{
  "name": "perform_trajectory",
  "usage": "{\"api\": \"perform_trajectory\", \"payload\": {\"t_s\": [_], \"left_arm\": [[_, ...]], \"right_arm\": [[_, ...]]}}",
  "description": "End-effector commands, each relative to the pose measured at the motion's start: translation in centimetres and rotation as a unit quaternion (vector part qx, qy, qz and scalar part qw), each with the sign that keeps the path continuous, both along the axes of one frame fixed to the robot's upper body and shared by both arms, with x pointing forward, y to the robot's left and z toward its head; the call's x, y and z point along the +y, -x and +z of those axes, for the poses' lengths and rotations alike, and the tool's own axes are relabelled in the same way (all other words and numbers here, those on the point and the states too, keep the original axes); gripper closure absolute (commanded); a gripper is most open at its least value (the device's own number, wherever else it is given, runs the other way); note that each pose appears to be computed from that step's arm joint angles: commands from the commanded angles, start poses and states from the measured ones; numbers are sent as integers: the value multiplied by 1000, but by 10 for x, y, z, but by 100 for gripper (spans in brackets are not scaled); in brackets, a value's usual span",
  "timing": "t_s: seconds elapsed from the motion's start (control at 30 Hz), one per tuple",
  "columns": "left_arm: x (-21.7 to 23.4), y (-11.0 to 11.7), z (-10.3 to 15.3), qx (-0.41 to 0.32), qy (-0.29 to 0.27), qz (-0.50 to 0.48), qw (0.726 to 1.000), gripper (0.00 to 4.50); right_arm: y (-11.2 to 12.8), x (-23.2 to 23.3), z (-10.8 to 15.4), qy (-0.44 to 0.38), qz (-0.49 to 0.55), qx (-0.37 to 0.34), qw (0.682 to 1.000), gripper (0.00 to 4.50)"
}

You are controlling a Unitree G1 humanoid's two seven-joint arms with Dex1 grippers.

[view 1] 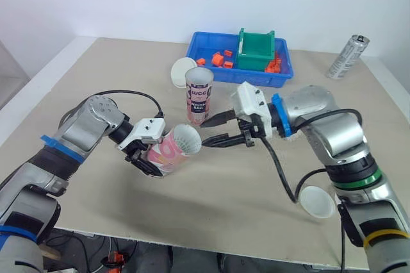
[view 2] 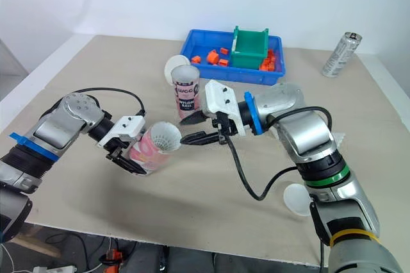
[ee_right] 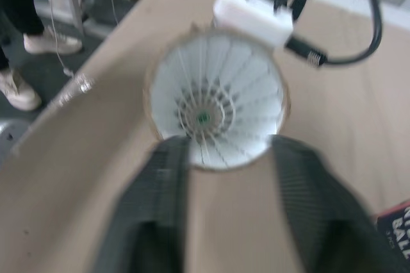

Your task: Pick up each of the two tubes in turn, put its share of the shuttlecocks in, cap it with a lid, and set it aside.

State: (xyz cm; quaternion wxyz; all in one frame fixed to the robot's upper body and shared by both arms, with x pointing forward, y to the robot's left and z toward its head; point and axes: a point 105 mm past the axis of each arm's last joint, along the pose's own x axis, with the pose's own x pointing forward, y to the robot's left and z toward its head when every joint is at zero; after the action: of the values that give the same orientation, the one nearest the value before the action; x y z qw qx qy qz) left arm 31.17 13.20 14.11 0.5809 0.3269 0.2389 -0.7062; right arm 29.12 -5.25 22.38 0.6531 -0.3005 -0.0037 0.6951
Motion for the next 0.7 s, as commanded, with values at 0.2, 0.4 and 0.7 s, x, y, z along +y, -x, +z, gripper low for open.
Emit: {"api": "perform_trajectory", "payload": {"t_s": [0.2, 0.4, 0.7], "left_arm": [[-5, -5, -2, -5, -10, -7, 1000, 141], [-6, -7, -2, -9, -11, -11, 1000, 141], [-8, -7, -2, -7, -5, -9, 1000, 141]], "right_arm": [[11, 19, 22, 41, 69, -92, 993, 444], [8, 34, 17, 88, 88, -105, 987, 444], [-5, 64, -19, 167, 113, -115, 973, 444]]}}
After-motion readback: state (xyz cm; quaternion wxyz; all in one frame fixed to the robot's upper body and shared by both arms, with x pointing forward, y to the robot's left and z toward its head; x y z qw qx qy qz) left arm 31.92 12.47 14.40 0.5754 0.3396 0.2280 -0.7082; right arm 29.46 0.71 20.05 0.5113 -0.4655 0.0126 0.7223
